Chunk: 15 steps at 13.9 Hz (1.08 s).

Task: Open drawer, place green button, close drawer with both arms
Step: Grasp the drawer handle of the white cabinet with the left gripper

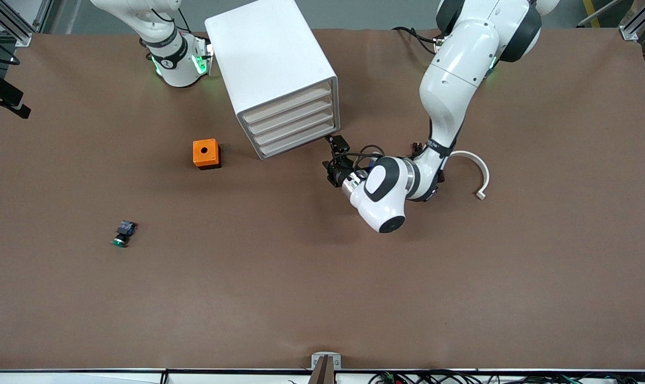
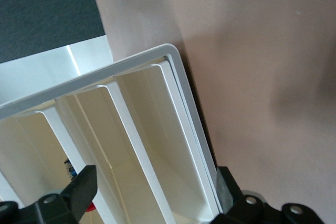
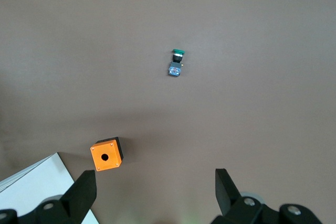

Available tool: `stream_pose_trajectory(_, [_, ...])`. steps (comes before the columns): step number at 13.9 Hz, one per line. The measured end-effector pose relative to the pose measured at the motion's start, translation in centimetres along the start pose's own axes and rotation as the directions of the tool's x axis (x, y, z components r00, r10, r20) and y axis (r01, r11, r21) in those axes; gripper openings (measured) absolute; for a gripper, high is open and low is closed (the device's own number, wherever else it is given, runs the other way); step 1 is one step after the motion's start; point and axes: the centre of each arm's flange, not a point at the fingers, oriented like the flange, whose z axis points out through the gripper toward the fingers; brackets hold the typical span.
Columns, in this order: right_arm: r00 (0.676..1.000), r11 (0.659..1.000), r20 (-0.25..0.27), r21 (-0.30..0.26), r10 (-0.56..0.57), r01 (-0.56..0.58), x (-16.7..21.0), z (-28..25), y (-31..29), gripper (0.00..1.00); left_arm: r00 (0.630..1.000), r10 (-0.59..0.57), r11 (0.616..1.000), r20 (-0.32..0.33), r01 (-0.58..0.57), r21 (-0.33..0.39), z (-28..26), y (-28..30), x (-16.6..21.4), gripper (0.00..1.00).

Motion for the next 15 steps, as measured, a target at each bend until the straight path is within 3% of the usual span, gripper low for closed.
stream_pose_trajectory(4, [1.000,1.000,0.000,0.000,0.000,0.000,0.0,0.0,0.0,1.00,0.999,-0.040,0.994,-0.033,0.043,0.100,3.6,0.5,0.3,1.00])
stream_pose_trajectory(9, [1.000,1.000,0.000,0.000,0.000,0.000,0.0,0.0,0.0,1.00,0.996,-0.039,0.987,-0.078,0.050,0.151,6.9,0.1,-0.2,0.96])
stream_pose_trajectory(12, [1.000,1.000,-0.004,0.000,0.001,-0.001,0.0,-0.1,0.0,1.00,0.996,-0.041,0.986,-0.084,0.054,0.159,7.4,0.2,0.0,0.64])
stream_pose_trajectory(15, [1.000,1.000,-0.008,0.000,0.005,-0.005,0.0,-0.3,0.3,1.00,0.994,-0.039,0.983,-0.100,0.056,0.176,8.3,0.1,-0.1,0.50])
